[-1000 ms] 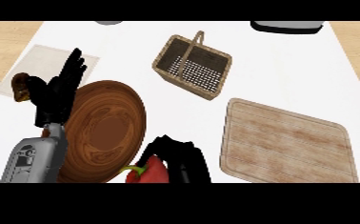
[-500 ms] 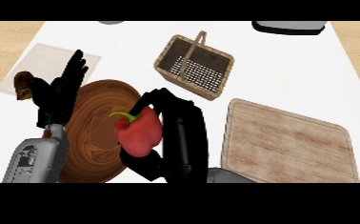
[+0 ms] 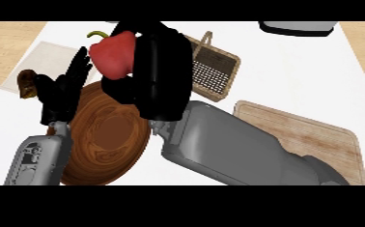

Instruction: Pick the bell pepper from the cutting board and place it in the basket

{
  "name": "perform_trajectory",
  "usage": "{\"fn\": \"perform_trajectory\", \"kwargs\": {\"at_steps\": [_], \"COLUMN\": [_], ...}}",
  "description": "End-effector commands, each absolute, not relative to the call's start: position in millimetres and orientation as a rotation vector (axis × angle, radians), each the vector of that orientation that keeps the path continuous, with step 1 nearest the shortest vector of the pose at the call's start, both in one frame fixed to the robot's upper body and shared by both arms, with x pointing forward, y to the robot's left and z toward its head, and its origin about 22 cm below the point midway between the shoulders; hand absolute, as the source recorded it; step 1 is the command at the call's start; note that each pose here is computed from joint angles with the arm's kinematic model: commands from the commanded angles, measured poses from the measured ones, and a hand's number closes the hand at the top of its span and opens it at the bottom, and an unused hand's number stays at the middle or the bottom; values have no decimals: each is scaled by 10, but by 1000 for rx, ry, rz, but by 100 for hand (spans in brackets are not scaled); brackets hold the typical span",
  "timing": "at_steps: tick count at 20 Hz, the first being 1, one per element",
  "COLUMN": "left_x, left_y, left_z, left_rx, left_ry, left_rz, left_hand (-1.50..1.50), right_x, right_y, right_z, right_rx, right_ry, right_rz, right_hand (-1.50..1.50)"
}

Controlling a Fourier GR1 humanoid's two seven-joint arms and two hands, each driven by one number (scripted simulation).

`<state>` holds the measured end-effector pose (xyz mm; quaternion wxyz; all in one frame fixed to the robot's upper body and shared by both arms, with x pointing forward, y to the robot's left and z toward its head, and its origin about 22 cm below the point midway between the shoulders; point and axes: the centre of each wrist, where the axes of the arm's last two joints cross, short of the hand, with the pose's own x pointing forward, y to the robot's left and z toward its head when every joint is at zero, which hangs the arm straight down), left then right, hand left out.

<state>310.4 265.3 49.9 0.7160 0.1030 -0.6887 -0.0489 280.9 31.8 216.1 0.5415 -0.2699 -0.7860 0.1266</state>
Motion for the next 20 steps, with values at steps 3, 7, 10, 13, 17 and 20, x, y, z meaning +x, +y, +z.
{"fn": "perform_trajectory", "kwargs": {"at_steps": [3,7,10,13,17,20], "left_x": [3121,3151,3182,3084,3153,3027], "left_y": [2646,2585,2533,2618,2671,2699], "left_z": [581,541,482,514,530,481], "left_rx": [211,215,208,217,233,230], "left_ry": [-1532,-1529,-1539,-1545,-1547,-1531], "left_rz": [-110,-102,-86,-113,-89,-76], "left_hand": [0,0,0,0,0,0], "right_x": [3134,3301,3447,3601,3665,3785], "right_y": [604,691,648,649,666,576], "right_z": [2581,2614,2530,2492,2455,2437], "right_rx": [-761,-829,-803,-861,-857,-811], "right_ry": [-1679,-1604,-1560,-1516,-1493,-1486], "right_rz": [239,267,239,245,265,256], "right_hand": [150,150,150,150,150,150]}}
